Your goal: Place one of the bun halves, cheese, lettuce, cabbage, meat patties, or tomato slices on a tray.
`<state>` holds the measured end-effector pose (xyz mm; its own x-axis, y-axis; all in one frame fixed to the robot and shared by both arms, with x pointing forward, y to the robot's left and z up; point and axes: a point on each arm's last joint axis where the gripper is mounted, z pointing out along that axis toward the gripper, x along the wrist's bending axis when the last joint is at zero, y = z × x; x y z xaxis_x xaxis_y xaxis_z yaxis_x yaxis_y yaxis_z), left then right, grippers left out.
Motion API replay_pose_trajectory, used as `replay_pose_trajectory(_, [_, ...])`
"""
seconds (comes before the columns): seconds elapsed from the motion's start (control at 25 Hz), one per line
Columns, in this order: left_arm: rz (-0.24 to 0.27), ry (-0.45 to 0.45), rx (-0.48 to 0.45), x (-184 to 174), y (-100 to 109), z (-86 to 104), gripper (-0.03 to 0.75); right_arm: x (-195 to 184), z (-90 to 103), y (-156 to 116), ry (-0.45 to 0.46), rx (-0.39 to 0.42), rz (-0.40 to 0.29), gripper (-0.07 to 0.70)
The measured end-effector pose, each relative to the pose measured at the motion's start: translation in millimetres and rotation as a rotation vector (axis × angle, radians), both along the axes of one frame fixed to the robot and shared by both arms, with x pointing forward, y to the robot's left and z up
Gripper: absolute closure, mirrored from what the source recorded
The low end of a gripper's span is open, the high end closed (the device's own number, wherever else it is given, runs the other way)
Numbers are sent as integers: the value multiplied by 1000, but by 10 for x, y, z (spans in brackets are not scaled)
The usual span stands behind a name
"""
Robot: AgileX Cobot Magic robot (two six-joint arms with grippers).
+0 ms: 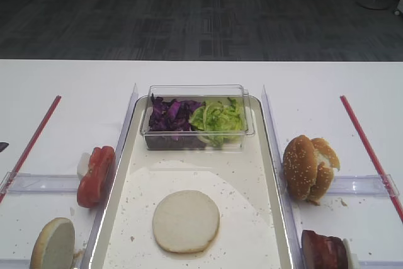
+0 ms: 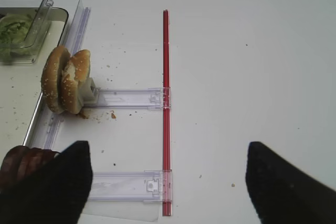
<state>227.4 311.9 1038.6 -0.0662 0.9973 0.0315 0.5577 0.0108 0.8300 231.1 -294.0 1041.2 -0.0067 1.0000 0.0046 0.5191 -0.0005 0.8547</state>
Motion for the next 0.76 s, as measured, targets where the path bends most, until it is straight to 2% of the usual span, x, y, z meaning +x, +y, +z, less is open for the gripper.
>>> replay_pose_trajectory(0.76, [0, 0, 0, 0, 0, 0, 223, 0, 0, 0, 0, 0, 0, 17])
